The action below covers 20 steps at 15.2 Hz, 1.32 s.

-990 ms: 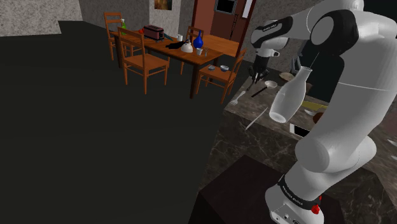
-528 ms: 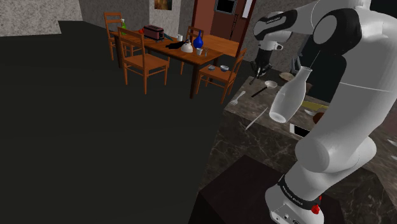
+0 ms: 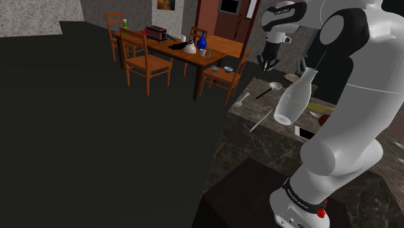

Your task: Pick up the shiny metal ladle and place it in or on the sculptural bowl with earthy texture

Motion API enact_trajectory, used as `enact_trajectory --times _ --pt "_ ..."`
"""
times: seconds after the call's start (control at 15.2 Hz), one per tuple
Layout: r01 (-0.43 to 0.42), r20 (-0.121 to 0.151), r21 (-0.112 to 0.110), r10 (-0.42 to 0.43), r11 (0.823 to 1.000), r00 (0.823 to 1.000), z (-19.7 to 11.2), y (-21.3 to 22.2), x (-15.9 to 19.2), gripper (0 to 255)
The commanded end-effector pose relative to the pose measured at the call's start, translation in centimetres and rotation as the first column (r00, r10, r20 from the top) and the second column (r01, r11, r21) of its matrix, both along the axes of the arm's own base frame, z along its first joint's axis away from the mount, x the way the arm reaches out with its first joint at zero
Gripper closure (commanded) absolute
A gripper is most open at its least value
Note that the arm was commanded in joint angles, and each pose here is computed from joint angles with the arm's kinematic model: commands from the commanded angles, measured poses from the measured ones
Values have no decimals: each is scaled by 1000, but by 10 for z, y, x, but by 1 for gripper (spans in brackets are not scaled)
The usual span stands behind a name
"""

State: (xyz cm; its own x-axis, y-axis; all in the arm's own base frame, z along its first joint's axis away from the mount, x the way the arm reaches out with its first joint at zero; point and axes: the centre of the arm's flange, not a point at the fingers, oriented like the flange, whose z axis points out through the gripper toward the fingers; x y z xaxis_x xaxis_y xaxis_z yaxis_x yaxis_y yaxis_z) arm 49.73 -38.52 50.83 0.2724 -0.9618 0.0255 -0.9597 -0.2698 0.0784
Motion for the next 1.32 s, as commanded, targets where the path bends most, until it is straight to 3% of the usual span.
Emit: enact_trajectory --times 0.0,1.25 --pt "0 0 0 0 1000 1000 11 0 -1 255" --pt "0 0 0 0 1000 1000 112 0 -1 255"
